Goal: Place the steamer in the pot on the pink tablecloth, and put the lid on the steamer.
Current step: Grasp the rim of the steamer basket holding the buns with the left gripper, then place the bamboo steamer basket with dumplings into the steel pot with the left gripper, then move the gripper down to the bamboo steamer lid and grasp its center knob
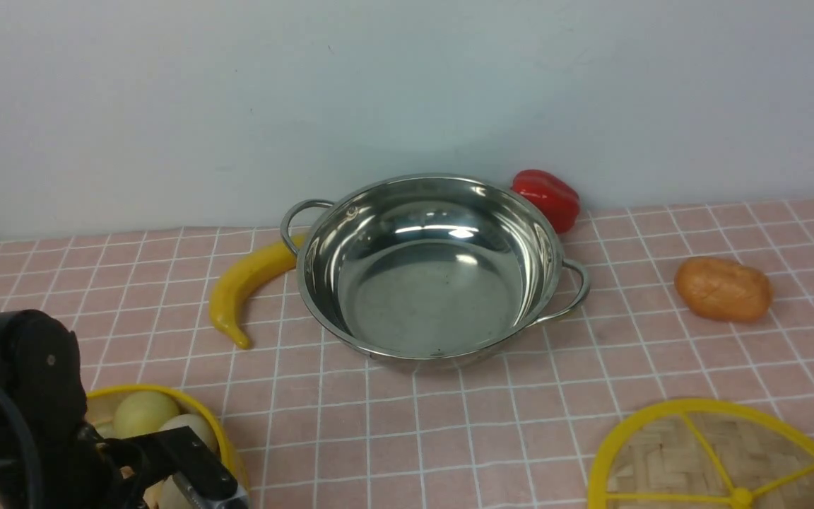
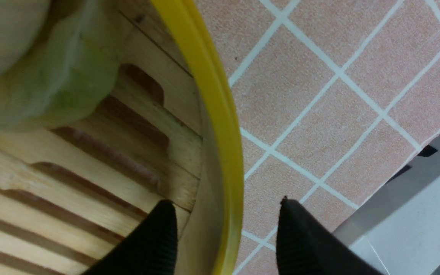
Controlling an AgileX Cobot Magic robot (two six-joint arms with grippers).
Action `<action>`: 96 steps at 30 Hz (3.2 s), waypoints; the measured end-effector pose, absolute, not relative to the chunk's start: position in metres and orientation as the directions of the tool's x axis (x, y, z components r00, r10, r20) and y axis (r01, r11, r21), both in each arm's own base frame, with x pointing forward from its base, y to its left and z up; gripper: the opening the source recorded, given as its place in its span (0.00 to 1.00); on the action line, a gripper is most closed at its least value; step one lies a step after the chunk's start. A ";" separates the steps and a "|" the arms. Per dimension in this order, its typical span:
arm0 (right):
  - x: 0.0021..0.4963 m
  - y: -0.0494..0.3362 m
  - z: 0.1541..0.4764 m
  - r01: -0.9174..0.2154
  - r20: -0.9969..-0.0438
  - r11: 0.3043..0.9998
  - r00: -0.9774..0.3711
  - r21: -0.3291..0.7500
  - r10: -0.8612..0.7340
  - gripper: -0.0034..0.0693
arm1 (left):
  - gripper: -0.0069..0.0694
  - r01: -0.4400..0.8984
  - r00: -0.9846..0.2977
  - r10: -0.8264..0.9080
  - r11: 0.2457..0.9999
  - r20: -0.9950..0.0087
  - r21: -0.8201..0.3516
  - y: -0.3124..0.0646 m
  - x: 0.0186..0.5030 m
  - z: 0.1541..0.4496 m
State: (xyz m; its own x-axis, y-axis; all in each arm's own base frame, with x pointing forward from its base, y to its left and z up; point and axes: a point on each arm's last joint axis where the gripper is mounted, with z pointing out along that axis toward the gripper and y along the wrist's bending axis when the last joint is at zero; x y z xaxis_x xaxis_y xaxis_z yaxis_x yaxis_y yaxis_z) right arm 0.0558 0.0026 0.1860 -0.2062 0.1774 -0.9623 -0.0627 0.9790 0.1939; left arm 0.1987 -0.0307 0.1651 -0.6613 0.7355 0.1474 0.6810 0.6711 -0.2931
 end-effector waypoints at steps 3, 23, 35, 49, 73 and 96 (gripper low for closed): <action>0.056 0.003 0.186 -0.063 -0.962 0.979 -0.206 0.194 0.177 0.38 | 0.40 0.674 -0.660 0.734 0.673 0.162 -0.303 -0.031 0.202 0.157; 0.056 0.003 0.186 -0.063 -0.962 0.979 -0.206 0.194 0.177 0.38 | 0.15 0.730 -0.676 0.725 0.683 -0.136 0.011 -0.034 0.256 0.283; 0.056 0.003 0.186 -0.063 -0.962 0.979 -0.206 0.194 0.177 0.38 | 0.14 0.905 -0.326 0.919 0.372 -0.224 0.207 -0.112 0.310 0.337; 0.056 0.003 0.186 -0.063 -0.962 0.979 -0.206 0.194 0.177 0.38 | 0.14 0.958 -0.122 0.984 0.151 -0.130 0.245 -0.216 0.382 0.282; 0.056 0.003 0.186 -0.063 -0.962 0.979 -0.206 0.194 0.177 0.38 | 0.37 0.982 -0.161 0.986 0.165 -0.047 0.093 -0.239 0.400 0.192; 0.056 0.003 0.186 -0.063 -0.962 0.979 -0.206 0.194 0.177 0.38 | 0.10 0.498 -0.435 0.664 0.740 -0.609 0.452 -0.153 0.355 0.461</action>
State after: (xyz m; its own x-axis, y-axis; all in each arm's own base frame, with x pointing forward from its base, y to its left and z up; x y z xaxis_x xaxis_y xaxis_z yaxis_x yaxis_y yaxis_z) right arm 0.0558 0.0026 0.1860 -0.2062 0.1774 -0.9623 -0.0627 0.9790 0.1939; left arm 0.3555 -0.1534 0.4613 -0.4348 0.6636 -0.6087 0.4976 0.7405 0.4518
